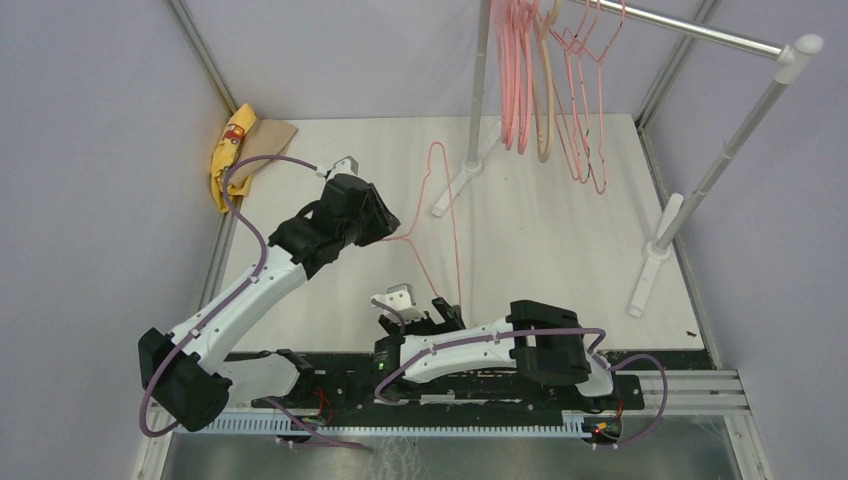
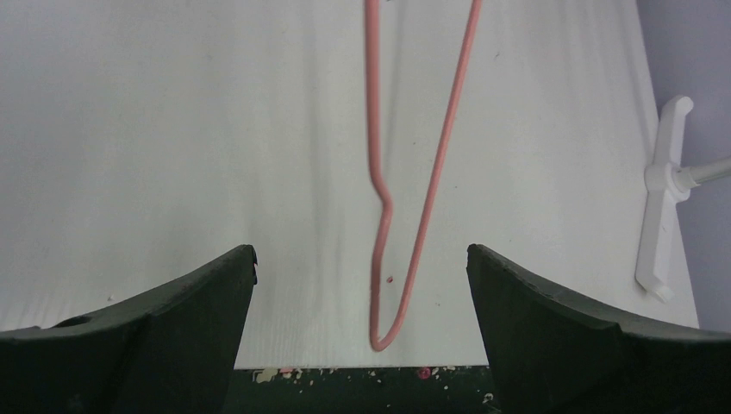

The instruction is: Organize the hangers

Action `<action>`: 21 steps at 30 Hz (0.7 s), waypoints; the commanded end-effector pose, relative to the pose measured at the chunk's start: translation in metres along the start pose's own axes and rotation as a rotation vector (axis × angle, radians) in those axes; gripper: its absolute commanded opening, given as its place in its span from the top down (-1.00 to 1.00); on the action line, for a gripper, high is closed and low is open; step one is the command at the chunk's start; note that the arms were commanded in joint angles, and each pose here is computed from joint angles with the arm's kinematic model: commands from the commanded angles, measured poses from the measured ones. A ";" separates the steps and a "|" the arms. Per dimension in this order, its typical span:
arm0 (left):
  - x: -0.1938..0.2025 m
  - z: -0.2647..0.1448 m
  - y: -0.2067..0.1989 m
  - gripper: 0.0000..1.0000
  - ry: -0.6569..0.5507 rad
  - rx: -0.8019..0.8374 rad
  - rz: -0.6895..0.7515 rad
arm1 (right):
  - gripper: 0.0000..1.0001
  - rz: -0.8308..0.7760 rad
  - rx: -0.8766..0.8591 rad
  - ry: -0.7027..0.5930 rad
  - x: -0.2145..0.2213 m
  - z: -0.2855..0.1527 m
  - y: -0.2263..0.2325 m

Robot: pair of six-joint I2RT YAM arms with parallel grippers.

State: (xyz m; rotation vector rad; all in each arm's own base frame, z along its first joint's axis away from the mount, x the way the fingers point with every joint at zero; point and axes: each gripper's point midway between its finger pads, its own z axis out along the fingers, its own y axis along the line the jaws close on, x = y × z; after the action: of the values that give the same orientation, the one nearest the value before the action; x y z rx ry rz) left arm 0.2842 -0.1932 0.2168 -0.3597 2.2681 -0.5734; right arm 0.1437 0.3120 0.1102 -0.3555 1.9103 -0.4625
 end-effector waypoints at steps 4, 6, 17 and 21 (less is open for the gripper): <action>0.000 -0.030 -0.002 0.94 -0.005 0.067 0.036 | -0.93 -0.025 0.114 -0.107 -0.019 0.013 -0.052; 0.002 -0.034 0.000 0.94 -0.006 0.069 0.035 | -0.75 -0.029 0.123 -0.108 -0.017 0.016 -0.053; 0.012 -0.045 0.012 0.94 -0.010 0.089 0.041 | 0.99 -0.024 0.135 -0.123 -0.013 0.021 -0.074; 0.008 -0.053 -0.002 0.16 -0.049 0.202 0.091 | 0.99 -0.053 0.124 -0.105 -0.005 0.021 -0.083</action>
State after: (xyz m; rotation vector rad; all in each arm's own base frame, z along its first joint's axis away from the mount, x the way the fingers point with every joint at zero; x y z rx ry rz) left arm 0.2394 -0.1927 0.2323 -0.2957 2.2389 -0.7514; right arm 0.1617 0.2611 0.1082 -0.3401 1.8184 -0.5873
